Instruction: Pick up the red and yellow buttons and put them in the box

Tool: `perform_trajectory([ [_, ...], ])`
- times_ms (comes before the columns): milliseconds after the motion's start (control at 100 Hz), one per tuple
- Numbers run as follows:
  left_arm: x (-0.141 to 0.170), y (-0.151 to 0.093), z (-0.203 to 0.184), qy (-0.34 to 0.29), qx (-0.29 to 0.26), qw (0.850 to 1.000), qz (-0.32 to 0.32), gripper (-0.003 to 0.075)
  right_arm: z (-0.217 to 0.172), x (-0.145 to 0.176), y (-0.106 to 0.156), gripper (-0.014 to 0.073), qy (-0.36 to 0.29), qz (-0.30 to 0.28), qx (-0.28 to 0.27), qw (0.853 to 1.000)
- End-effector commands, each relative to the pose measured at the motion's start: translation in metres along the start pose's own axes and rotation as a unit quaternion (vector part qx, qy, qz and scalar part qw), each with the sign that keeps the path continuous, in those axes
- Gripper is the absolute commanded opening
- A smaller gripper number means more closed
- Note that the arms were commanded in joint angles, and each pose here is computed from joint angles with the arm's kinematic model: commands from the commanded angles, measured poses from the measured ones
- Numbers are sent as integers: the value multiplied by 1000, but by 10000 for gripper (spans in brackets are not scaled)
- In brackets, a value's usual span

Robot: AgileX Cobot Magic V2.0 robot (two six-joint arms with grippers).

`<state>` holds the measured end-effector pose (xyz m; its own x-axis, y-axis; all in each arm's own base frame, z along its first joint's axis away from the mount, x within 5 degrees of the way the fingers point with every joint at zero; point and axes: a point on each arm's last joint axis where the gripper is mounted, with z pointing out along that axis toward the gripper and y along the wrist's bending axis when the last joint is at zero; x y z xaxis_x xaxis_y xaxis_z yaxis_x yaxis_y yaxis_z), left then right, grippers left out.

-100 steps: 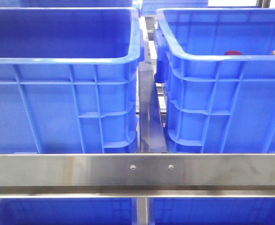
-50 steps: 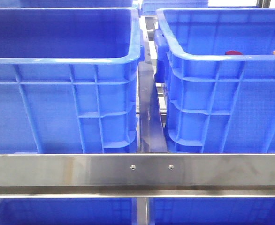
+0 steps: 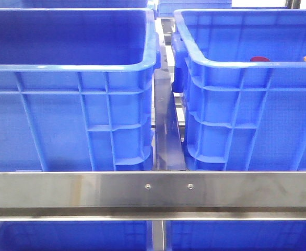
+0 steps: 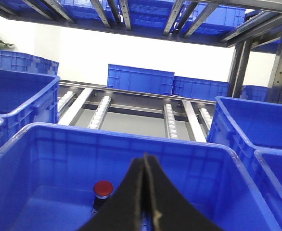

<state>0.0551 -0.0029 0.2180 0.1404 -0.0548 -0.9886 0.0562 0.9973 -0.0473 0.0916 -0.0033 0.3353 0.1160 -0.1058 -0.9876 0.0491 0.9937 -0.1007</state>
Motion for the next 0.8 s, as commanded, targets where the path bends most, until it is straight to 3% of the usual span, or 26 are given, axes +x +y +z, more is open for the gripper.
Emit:
perform_trajectory([
  [0, 5, 0, -3, -37, 4, 999, -5, -19, 0, -8, 2, -68, -14, 40, -12, 999],
  [390, 5, 0, -3, -37, 4, 999, -5, -19, -1, -6, 8, -68, 1, 44, -46, 998],
  [580, 5, 0, -3, -37, 4, 999, -5, -19, -1, -3, 6, -68, 19, 47, -36, 998],
  [790, 5, 0, -3, -37, 4, 999, -5, -19, -17, -8, 3, -68, -15, 47, -22, 999],
])
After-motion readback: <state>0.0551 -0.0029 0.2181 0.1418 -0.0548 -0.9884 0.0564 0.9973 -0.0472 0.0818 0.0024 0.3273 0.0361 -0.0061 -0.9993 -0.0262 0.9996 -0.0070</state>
